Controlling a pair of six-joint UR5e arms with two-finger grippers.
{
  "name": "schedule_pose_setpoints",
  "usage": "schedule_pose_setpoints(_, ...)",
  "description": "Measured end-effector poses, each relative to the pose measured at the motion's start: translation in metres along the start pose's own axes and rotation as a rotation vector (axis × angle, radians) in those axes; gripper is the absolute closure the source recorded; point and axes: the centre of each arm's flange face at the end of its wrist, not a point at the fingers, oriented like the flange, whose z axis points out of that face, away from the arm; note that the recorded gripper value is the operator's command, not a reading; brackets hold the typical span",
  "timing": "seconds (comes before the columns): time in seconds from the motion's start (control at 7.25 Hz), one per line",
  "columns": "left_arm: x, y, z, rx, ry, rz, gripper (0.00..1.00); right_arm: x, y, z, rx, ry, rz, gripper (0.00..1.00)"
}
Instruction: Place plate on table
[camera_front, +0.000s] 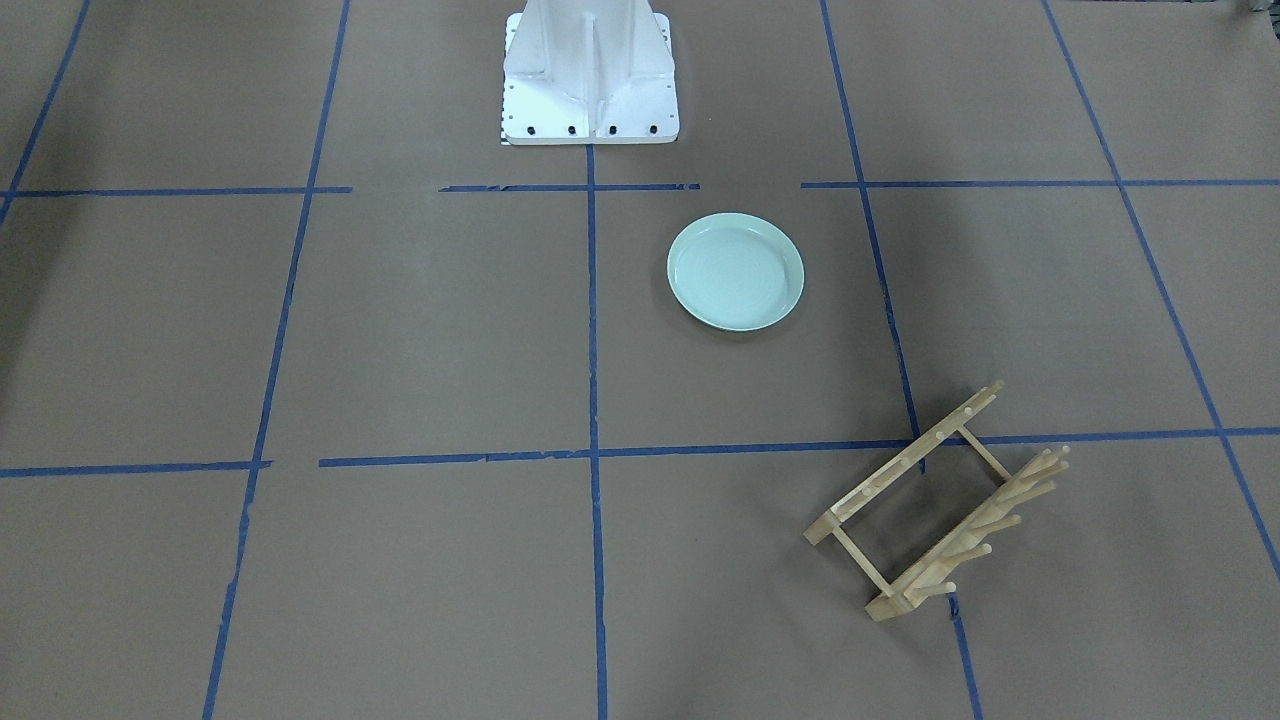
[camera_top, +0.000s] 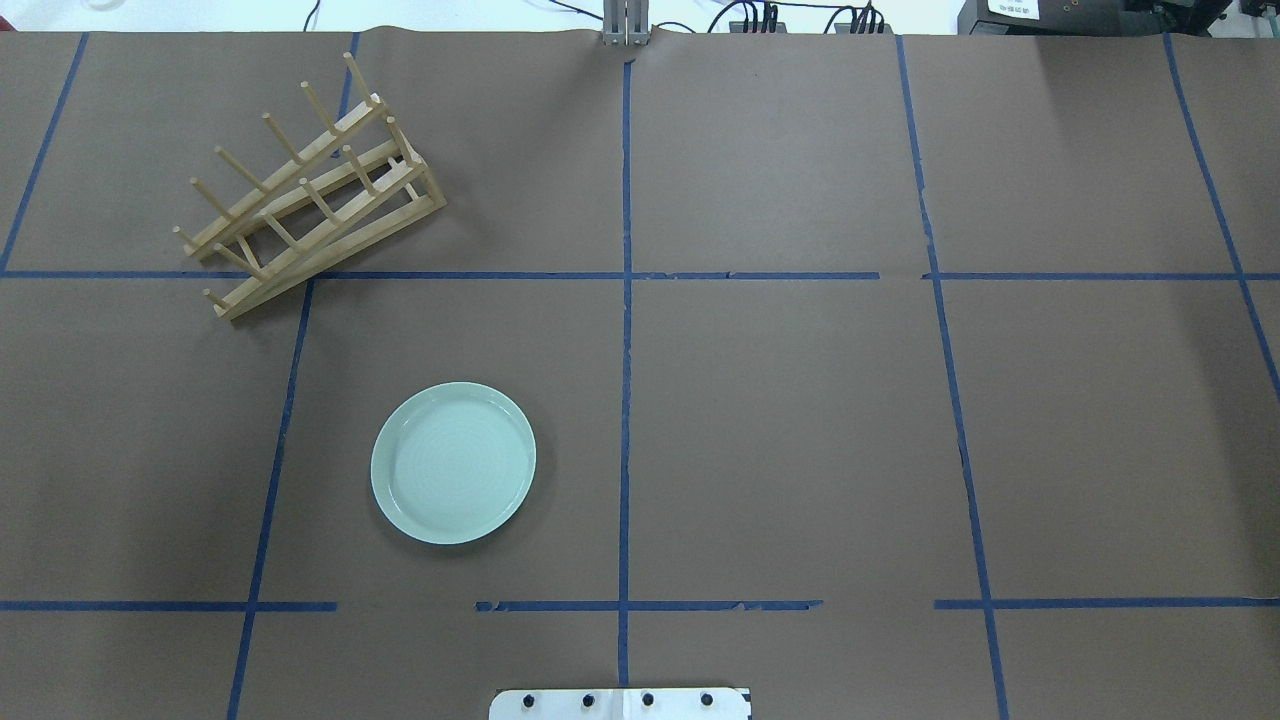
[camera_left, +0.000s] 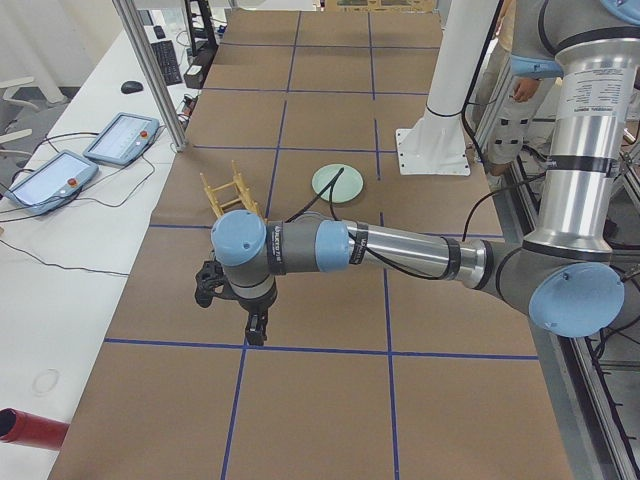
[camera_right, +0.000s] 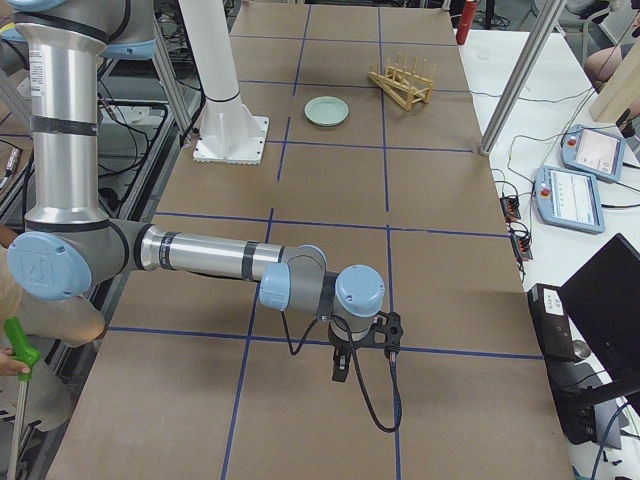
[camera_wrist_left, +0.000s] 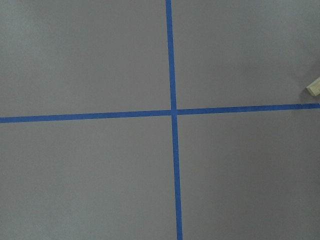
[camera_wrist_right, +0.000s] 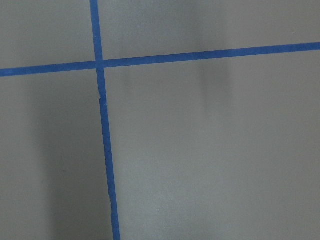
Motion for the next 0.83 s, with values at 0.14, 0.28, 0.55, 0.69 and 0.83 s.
schedule_pose_setpoints(0.14,0.000,0.000,0.001,0.000,0.002,-0.001,0.00,0.000,0.000,0.000,0.000,0.000,0.000,0.00)
schedule_pose_setpoints(0.28,0.000,-0.001,0.001,0.009,0.001,0.008,0.00,0.000,0.000,0.000,0.000,0.000,0.000,0.00)
schedule_pose_setpoints(0.55,0.002,-0.006,-0.001,0.049,-0.007,0.053,0.00,0.000,0.000,0.000,0.000,0.000,0.000,0.00)
schedule_pose_setpoints(0.69,0.004,-0.009,-0.003,0.063,-0.011,0.070,0.00,0.000,0.000,0.000,0.000,0.000,0.000,0.00)
schedule_pose_setpoints(0.83,0.005,-0.010,-0.005,0.070,-0.014,0.078,0.00,0.000,0.000,0.000,0.000,0.000,0.000,0.00)
